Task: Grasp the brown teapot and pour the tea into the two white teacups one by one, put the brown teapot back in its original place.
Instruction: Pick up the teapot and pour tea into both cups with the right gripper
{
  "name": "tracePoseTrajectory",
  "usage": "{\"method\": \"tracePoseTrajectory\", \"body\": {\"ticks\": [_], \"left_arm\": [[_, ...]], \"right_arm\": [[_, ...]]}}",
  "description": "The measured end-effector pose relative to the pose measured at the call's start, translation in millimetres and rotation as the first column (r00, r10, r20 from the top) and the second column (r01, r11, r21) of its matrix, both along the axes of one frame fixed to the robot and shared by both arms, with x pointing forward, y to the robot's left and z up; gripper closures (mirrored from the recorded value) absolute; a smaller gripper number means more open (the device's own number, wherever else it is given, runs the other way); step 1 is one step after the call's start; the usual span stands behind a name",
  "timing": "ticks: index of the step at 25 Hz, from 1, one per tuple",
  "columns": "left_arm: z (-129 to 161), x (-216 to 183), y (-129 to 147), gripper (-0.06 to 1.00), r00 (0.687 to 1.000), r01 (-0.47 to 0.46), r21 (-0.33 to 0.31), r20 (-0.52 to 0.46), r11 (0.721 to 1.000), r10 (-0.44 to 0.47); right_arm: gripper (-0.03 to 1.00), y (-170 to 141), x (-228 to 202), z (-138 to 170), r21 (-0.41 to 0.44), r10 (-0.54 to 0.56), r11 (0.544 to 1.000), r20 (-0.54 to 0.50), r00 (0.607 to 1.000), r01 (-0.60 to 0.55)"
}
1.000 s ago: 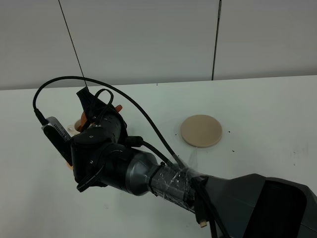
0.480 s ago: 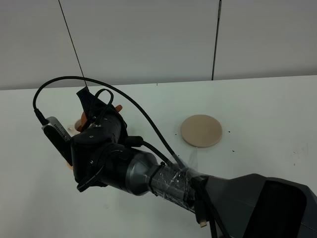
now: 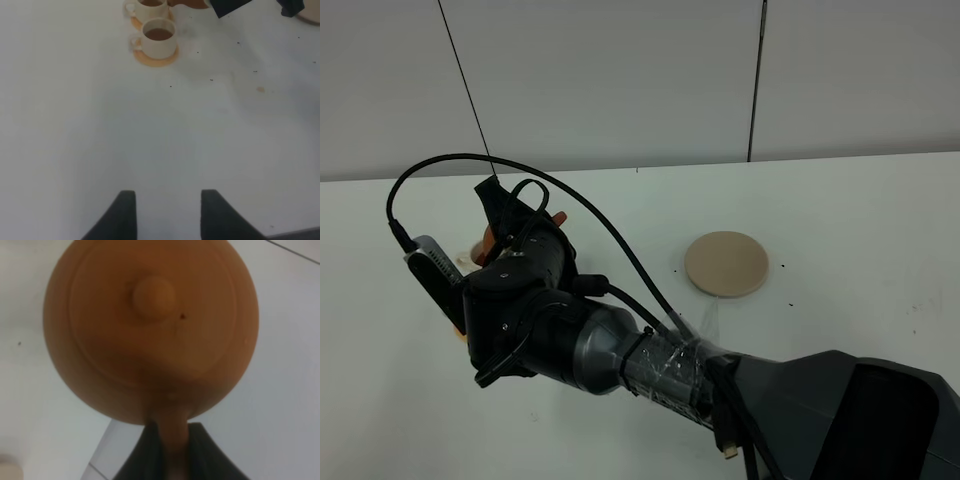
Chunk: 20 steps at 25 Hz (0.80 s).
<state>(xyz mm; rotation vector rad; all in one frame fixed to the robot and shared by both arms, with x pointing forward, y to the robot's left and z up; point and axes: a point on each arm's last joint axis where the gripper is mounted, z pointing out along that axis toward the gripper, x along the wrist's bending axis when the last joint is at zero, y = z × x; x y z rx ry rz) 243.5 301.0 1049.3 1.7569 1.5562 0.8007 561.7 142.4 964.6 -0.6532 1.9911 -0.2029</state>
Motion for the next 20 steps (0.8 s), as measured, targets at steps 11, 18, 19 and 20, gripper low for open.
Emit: {"method": "tracePoseTrajectory", "body": {"ticks": [11,18,19,20], "left_arm": [[0.0,0.0,0.0,0.57,1.000,0.000,0.000,0.000,1.000,0.000],[0.0,0.0,0.0,0.57,1.000,0.000,0.000,0.000,1.000,0.000],[0.0,0.0,0.0,0.57,1.000,0.000,0.000,0.000,1.000,0.000],[0.0,0.0,0.0,0.57,1.000,0.000,0.000,0.000,1.000,0.000]], "right_arm": [[0.88,0.2,-1.9,-2.9,0.030,-0.015,0.999,-0.043,0.999,0.016],[0.88,0.2,-2.3,-3.1,0.054,-0.033,0.998,-0.050,0.998,0.036],[0.88,-0.3,-1.9,-3.1,0.057,-0.038,0.998,-0.051,0.998,0.041],[0.88,-0.7,-2.0,-3.3,0.057,-0.044,0.997,-0.053,0.998,0.047]]}}
